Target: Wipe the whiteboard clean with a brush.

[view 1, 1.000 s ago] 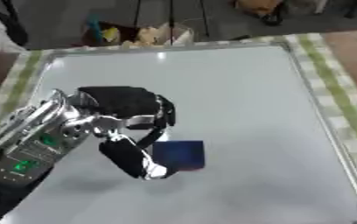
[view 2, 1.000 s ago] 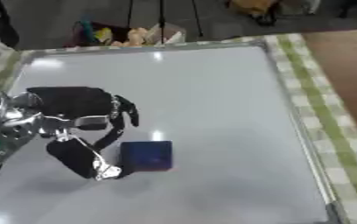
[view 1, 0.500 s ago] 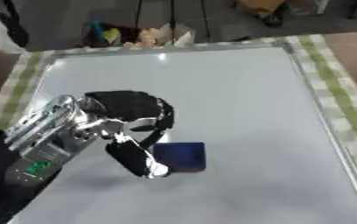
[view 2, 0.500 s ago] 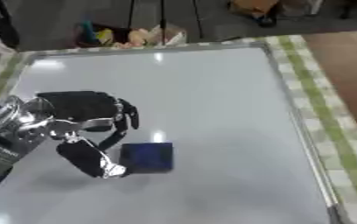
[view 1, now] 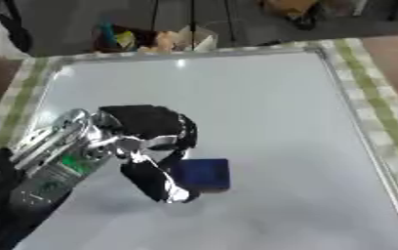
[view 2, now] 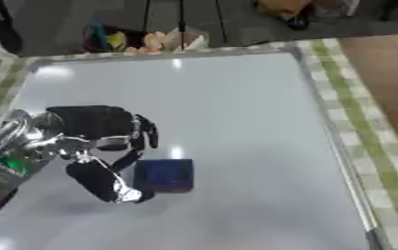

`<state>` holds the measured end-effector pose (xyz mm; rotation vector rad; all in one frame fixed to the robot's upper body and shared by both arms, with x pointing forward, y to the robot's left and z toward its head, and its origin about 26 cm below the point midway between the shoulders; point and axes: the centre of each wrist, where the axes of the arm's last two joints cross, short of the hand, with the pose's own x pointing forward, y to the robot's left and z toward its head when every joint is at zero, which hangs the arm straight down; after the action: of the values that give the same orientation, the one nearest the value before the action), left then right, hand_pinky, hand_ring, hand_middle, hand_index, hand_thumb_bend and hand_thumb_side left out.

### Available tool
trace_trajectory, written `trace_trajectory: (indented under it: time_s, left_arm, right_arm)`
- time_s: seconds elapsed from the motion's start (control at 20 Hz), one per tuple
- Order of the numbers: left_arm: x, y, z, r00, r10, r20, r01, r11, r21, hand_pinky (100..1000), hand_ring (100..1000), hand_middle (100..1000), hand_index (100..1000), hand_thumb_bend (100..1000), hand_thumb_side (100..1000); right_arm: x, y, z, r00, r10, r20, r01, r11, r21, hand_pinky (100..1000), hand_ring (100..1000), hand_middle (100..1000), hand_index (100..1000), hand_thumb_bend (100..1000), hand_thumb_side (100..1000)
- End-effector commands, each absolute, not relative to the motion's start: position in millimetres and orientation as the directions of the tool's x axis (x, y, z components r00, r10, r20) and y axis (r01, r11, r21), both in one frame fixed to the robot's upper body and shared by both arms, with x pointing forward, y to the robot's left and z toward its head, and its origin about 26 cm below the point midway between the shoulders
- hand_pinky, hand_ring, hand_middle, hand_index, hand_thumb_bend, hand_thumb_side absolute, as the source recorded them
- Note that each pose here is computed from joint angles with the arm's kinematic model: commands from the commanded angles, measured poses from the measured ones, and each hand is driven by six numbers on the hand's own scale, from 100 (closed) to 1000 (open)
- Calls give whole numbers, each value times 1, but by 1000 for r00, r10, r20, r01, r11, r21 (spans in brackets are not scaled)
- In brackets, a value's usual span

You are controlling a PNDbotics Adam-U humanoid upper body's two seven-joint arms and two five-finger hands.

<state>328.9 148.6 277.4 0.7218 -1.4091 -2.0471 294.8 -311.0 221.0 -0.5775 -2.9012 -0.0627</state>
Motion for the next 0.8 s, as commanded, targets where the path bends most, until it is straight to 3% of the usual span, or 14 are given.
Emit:
trace_trajectory:
  time_s: [0.05,0.8]
  left_arm:
    - [330,147,281,-701,-700,-140,96,-286,953,561,634,724,242,376,547]
    - [354,144,251,-671,-721,-171,66,-288,955,553,635,725,225,370,520]
  right_arm:
    - [293,-309,229,-916,370,154,375,927,8,722,687,562,772,100,790]
    - [293,-308,228,-917,366,155,372,928,9,724,687,561,773,100,793]
